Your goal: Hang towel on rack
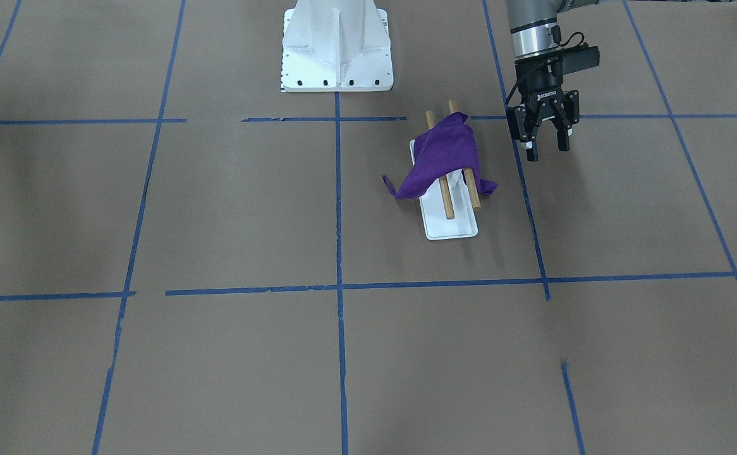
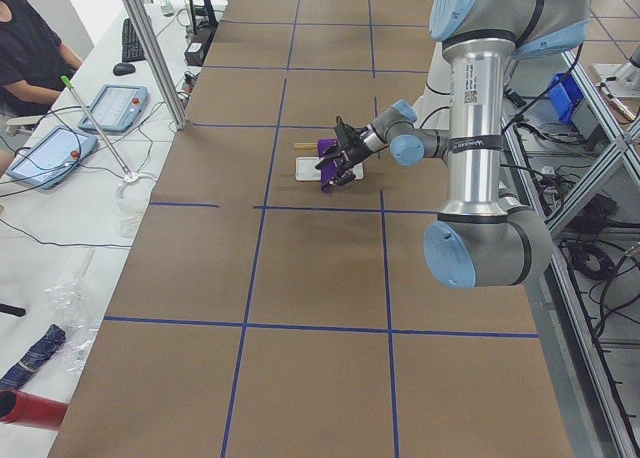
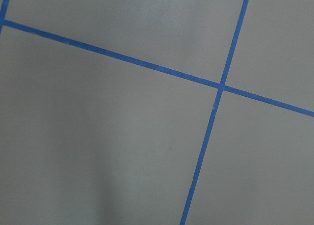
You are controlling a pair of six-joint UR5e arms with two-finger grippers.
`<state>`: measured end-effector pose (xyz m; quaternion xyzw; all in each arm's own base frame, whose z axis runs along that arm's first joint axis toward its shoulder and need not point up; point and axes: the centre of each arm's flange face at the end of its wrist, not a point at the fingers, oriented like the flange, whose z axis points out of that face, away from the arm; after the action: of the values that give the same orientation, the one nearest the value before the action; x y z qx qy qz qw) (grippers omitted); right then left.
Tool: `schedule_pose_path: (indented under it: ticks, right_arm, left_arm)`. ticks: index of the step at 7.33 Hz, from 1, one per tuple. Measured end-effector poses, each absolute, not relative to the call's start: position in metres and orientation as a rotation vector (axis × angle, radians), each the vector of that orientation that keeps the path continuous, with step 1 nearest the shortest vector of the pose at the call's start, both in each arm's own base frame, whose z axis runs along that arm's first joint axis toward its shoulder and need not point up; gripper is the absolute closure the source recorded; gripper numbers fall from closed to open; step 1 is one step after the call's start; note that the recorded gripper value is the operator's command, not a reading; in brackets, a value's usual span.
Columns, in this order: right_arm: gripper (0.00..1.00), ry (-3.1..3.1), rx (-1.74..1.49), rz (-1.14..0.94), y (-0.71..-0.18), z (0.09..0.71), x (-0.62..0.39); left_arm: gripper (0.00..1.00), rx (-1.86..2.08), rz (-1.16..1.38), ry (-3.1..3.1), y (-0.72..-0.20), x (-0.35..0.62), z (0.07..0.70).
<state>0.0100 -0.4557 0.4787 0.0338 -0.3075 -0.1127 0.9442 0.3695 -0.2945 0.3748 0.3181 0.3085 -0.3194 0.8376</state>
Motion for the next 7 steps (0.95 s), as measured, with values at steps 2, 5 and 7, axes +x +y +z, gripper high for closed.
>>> schedule_pose_path:
  ticks: [2,5,7]
  right_arm:
    - [0.00,-0.662,0.035,-0.191,-0.445,0.496,0.019]
    - [0.00,-0.672,0.035,-0.167,-0.442,0.503,0.030]
    - [0.00,-0.677,0.025,-0.148,-0.442,0.512,0.039]
  left_arm:
    - [0.00,0.591,-0.566,0.666,-0.310,0.358,0.353]
    - [0.00,0.512,-0.355,0.675,-0.359,0.313,0.326]
    - [0.00,0.487,-0.225,0.658,-0.392,0.273,0.328]
